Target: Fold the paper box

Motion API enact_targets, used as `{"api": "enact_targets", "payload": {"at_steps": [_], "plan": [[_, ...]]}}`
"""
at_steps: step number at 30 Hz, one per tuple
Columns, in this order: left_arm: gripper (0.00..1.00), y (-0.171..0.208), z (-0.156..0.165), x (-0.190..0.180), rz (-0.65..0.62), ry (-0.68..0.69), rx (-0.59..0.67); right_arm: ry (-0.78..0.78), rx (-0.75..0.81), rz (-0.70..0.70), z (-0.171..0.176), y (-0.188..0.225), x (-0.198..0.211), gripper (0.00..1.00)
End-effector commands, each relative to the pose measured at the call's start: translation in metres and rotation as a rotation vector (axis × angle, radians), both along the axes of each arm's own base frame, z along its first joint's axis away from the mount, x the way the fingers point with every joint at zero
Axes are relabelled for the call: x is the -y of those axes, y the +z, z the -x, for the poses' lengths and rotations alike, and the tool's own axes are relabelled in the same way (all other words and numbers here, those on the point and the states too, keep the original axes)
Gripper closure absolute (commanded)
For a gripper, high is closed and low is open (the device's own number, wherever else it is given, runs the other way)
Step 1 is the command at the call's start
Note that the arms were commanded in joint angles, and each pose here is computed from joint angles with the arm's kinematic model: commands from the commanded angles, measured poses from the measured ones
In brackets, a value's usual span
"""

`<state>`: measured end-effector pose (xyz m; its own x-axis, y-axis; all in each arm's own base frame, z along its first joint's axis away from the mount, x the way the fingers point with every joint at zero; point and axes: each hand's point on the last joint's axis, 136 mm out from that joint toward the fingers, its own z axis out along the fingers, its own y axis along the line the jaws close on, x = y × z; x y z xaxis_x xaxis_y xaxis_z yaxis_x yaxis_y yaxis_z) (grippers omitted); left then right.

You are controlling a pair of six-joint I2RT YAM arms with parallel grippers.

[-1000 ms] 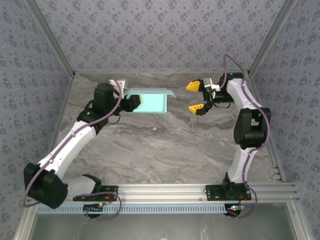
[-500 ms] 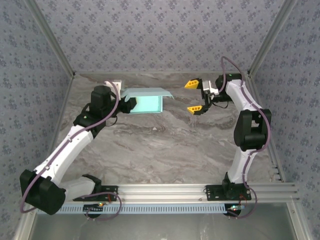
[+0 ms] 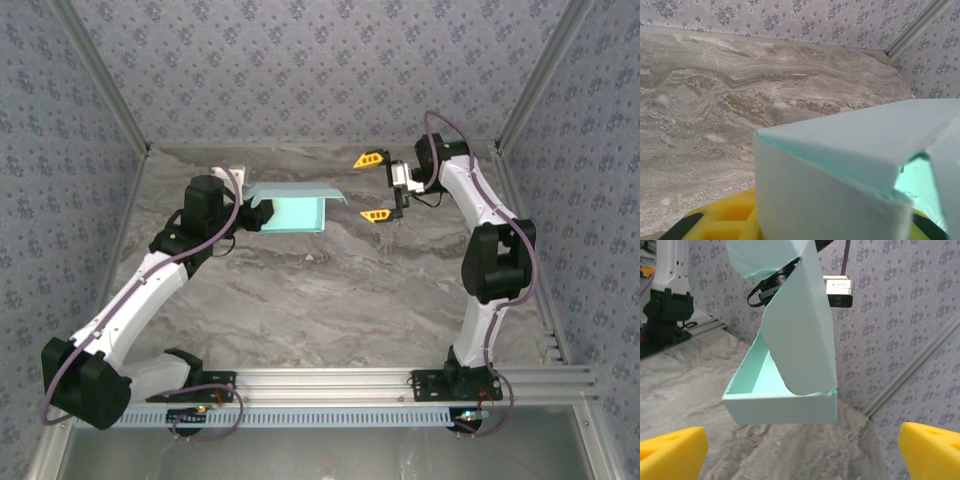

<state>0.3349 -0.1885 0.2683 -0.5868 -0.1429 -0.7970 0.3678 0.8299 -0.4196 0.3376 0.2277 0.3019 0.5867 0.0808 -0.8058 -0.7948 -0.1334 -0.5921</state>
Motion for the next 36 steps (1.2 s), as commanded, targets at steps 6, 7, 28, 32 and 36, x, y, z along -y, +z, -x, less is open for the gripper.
{"api": "enact_targets", "payload": {"at_steps": [6, 7, 28, 32, 36], "plan": [[0.71, 0.013, 0.007, 0.0, 0.027, -0.015, 0.029, 0.043, 1.159, 0.114, 0.001, 0.02, -0.013, 0.0], [0.71, 0.012, 0.007, 0.0, 0.026, -0.015, 0.029, 0.039, 1.193, 0.168, -0.002, 0.02, -0.012, 0.0], [0.71, -0.003, 0.0, -0.007, 0.004, 0.053, -0.028, -1.474, 0.298, 1.196, -0.163, 0.018, 0.118, 0.0], [0.72, -0.011, -0.006, -0.01, 0.011, 0.082, -0.059, -1.741, -0.023, 0.907, -0.171, 0.029, 0.154, 0.0], [0.72, -0.018, -0.01, -0.009, 0.028, 0.094, -0.077, -1.9, -0.267, 0.609, -0.175, 0.031, 0.176, 0.0]]}}
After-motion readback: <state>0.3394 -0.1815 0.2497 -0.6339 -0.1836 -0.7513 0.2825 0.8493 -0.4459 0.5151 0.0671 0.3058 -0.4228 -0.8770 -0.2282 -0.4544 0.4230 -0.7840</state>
